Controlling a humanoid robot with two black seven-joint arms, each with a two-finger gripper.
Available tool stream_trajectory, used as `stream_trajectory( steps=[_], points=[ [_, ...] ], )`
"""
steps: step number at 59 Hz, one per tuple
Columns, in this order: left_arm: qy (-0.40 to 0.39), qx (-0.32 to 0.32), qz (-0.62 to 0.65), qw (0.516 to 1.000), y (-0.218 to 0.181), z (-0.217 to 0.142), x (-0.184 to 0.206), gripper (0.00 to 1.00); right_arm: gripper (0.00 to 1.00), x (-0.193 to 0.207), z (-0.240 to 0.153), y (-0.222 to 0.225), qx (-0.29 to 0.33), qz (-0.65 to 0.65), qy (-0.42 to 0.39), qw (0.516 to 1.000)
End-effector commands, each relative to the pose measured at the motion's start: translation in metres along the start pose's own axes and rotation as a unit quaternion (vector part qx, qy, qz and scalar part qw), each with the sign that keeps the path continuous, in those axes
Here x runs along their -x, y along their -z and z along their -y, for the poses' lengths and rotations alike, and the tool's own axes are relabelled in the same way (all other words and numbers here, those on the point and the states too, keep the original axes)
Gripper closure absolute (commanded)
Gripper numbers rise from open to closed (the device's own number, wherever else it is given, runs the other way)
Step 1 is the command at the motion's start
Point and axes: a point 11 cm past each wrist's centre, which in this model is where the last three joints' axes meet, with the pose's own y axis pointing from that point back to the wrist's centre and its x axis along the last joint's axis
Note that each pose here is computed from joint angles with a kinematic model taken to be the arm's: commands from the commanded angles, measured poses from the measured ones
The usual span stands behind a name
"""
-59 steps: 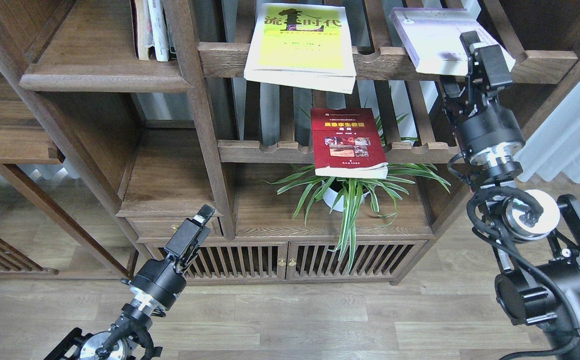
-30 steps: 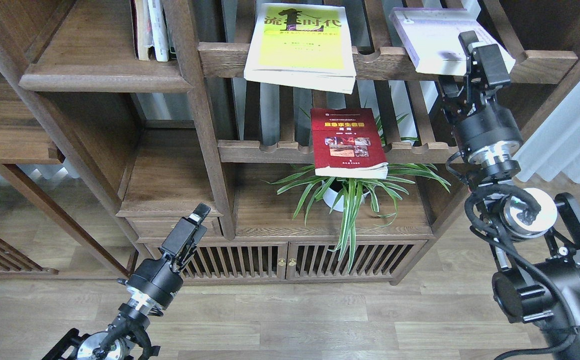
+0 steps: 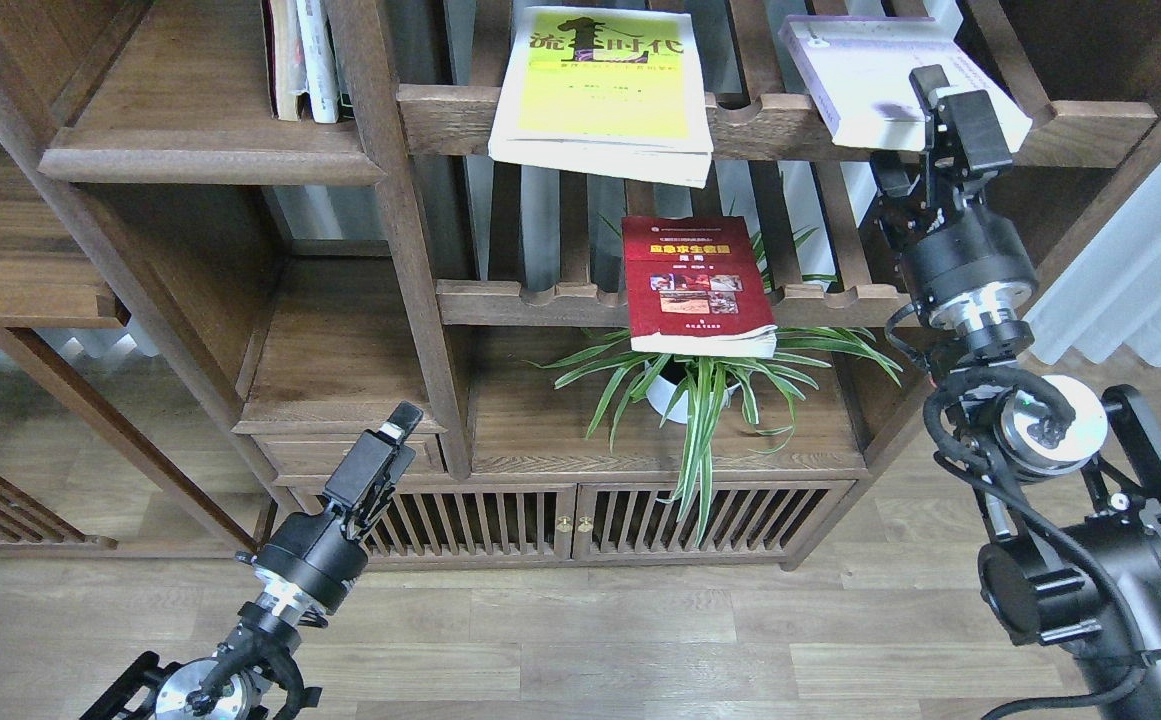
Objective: Organize books on shelf
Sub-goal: 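Grip the white book's lower edge with the right gripper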
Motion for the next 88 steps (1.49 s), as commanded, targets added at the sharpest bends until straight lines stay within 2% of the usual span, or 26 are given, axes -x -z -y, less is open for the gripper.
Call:
stream_trajectory(
  steps=[1,6,12,15,26,35,38,56,88],
  points=[
    [0.000,0.001,0.000,1.000,-0.001,0.000,0.000,0.00,0.19,0.000,0.000,0.000,0.000,0.000,-0.001,1.000],
    [0.001,0.001,0.000,1.000,-0.001,0.001,0.001,0.00,0.29,-0.001,-0.001,0.000,0.000,-0.001,-0.002,1.000],
    [0.001,0.001,0.000,1.000,-0.001,0.001,0.001,0.00,0.35,-0.001,-0.001,0.000,0.000,-0.001,0.000,1.000],
    [0.001,0.001,0.000,1.000,-0.001,0.001,0.001,0.00,0.45,-0.002,-0.003,0.001,-0.001,-0.001,0.003,1.000],
    [0.001,0.000,0.001,1.000,-0.001,0.001,0.001,0.00,0.57,-0.002,-0.004,0.000,-0.003,-0.001,0.008,1.000],
    [0.002,0.000,0.001,1.000,-0.001,0.001,0.001,0.00,0.88,0.005,-0.009,0.001,-0.004,0.003,0.055,0.998],
    [0.002,0.000,0.001,1.000,-0.001,0.001,0.001,0.00,0.93,0.005,-0.010,0.000,-0.005,0.005,0.063,0.998],
    [0.002,0.000,0.001,1.000,0.000,0.001,0.001,0.00,0.95,-0.004,-0.018,-0.003,0.001,0.005,0.056,0.998],
    [0.001,0.000,0.001,1.000,-0.001,0.001,0.001,0.00,0.94,0.017,-0.025,-0.008,0.010,0.013,0.103,0.995]
  ],
)
